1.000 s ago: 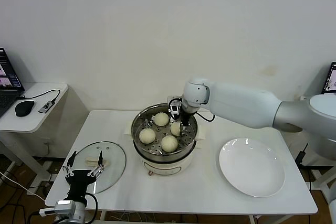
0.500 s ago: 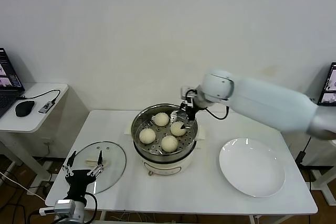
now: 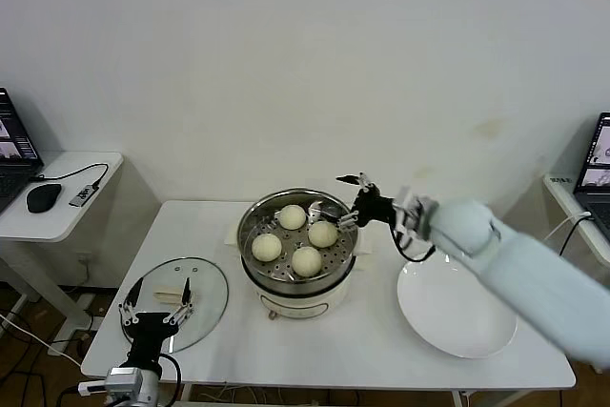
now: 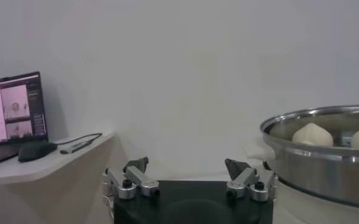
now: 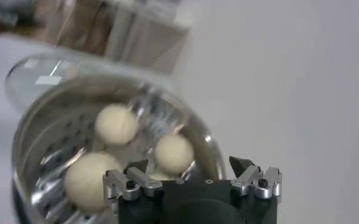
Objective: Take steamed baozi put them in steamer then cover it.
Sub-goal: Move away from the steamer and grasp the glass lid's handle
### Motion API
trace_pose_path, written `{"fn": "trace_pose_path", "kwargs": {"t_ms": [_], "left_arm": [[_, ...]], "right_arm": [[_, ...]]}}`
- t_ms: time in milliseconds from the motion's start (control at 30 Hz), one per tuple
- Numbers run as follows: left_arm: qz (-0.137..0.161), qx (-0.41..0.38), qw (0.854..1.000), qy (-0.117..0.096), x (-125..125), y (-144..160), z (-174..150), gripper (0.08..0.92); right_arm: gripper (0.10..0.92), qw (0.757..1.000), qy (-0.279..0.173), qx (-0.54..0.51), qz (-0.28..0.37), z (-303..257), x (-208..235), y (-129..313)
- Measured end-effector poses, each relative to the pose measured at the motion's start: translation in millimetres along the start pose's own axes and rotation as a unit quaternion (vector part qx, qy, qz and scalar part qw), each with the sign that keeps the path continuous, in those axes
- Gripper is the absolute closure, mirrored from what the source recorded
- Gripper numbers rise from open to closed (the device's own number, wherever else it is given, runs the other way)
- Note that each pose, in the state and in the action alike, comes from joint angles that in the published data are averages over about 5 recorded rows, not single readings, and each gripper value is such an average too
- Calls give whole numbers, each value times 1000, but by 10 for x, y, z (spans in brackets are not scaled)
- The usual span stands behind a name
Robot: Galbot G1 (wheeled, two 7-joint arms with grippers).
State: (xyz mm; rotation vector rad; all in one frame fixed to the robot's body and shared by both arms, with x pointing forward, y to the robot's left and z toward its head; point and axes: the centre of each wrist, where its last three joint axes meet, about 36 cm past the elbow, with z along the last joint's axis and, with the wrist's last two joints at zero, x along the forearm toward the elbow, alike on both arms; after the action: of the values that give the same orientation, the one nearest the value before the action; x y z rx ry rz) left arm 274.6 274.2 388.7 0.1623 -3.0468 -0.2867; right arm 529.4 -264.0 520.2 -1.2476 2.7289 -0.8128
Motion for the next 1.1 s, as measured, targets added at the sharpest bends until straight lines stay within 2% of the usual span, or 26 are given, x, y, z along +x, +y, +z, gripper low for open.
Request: {"fn": "trace_pose_path", "kwargs": {"t_ms": [133,233,367,467,533,633,800,933,1100], "left_arm": [[-8,-21,1000,0,7,-20,54,177],[-16,-60,998,-3,13,1,112,177],[-15,-152,988,-11,37,106,229,177],[-9,-243,970,-16,69,239,339,177],[-6,-307,952,-22,83,343,410,177],[1,-398,917,-33,78,498,513,177],[28,-525,849,-50,5,695,700,177],[55,-598,797,-55,-112,812,847,177],[82,-649,755,-52,-283,913,1017,177]], "right_arm": [[200,996,-45,-26,69,319,269,251],[200,989,-60,-51,125,552,505,475],[200,974,-51,-85,202,834,870,798],[200,961,-29,-107,255,1016,1165,1033],[200,951,-11,-118,287,1123,1356,1172],[200,934,17,-130,332,1249,1620,1327],[200,902,56,-137,405,1380,1979,1463],[200,879,79,-135,450,1451,2201,1554],[200,856,102,-134,488,1510,2418,1679]]}}
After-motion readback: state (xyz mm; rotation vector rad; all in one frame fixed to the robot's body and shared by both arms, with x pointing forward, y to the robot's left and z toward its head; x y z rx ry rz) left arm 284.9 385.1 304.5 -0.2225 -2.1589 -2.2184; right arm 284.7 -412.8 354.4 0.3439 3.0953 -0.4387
